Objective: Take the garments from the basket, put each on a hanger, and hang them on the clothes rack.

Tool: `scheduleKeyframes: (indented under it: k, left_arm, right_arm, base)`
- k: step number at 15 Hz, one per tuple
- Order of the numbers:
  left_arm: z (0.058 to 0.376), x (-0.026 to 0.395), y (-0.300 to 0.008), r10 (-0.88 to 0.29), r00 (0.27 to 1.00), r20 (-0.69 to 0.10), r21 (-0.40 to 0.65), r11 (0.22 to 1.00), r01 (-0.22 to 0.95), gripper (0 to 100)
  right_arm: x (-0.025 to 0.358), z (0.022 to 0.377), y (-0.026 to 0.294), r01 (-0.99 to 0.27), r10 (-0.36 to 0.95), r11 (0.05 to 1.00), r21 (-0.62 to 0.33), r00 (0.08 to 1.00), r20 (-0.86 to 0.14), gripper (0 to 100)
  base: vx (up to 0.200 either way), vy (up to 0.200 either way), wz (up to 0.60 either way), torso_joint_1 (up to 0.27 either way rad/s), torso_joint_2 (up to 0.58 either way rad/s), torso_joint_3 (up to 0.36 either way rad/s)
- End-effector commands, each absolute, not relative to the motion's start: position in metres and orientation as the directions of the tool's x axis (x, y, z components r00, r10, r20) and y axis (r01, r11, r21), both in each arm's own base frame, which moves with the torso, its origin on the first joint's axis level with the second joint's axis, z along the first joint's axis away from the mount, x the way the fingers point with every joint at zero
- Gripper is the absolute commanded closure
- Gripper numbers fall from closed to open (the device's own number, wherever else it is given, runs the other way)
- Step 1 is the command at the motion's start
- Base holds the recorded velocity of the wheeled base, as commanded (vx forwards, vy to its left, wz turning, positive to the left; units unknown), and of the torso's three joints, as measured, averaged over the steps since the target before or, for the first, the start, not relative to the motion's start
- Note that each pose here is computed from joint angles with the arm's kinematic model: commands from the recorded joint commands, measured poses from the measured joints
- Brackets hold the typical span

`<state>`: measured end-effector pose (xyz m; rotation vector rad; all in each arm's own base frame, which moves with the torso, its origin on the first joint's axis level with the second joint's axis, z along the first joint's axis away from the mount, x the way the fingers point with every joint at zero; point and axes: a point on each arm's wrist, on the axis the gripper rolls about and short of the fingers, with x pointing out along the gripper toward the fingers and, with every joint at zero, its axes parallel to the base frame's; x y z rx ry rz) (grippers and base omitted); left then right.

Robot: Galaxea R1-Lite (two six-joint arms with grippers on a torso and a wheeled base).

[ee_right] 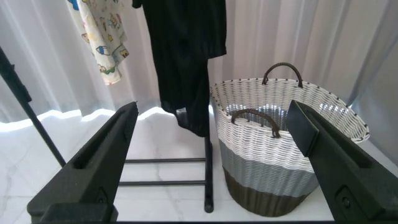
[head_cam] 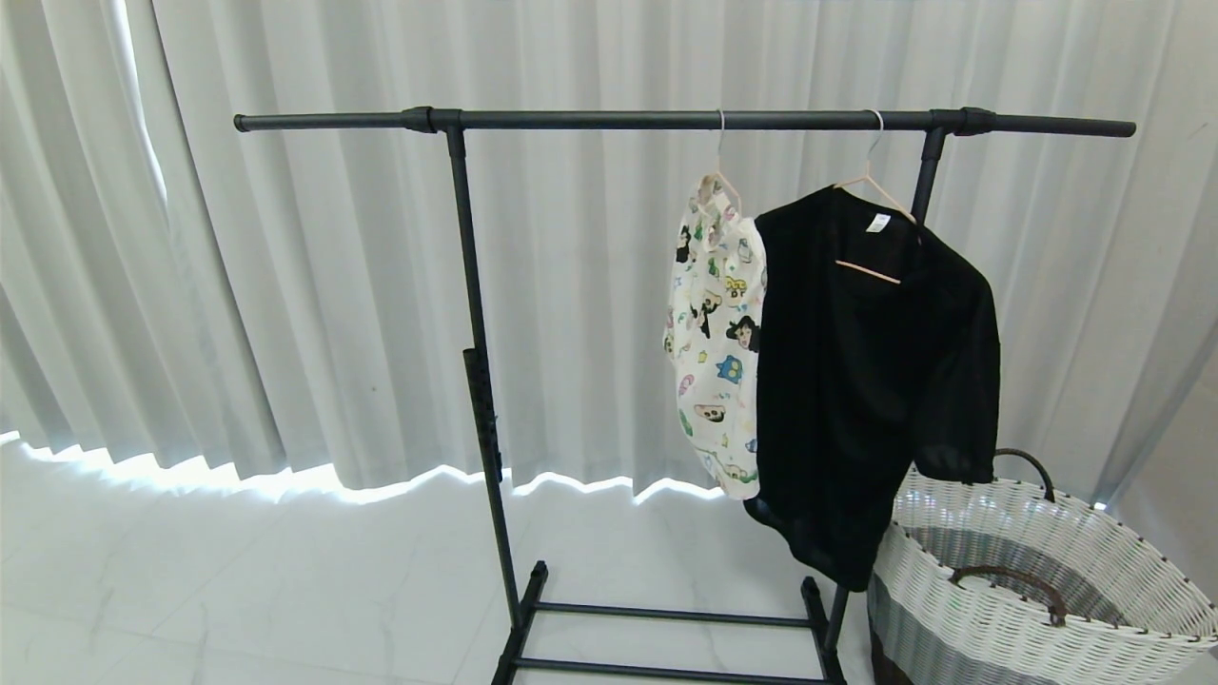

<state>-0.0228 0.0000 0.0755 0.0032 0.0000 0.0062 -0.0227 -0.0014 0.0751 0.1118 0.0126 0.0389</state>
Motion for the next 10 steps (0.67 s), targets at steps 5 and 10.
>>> scheduleKeyframes:
  k: [5,10]
  left_arm:
    - [0.0758,-0.0228,0.0,0.008,1.0,0.003,-0.012,1.0,-0.008,0]
    - [0.0758,-0.0228,0.0,0.006,1.0,0.003,-0.012,1.0,-0.006,0]
  right_arm:
    - [-0.0229,0.075,-0.0015,-0.039,0.04,0.993,0.112,0.999,-0.008,0]
    - [-0.0229,0.075,-0.0015,-0.039,0.04,0.993,0.112,0.999,-0.008,0]
  base:
    - [0.0,0.0,0.0,0.0,0.0,0.0]
    - [0.0,0.0,0.0,0.0,0.0,0.0]
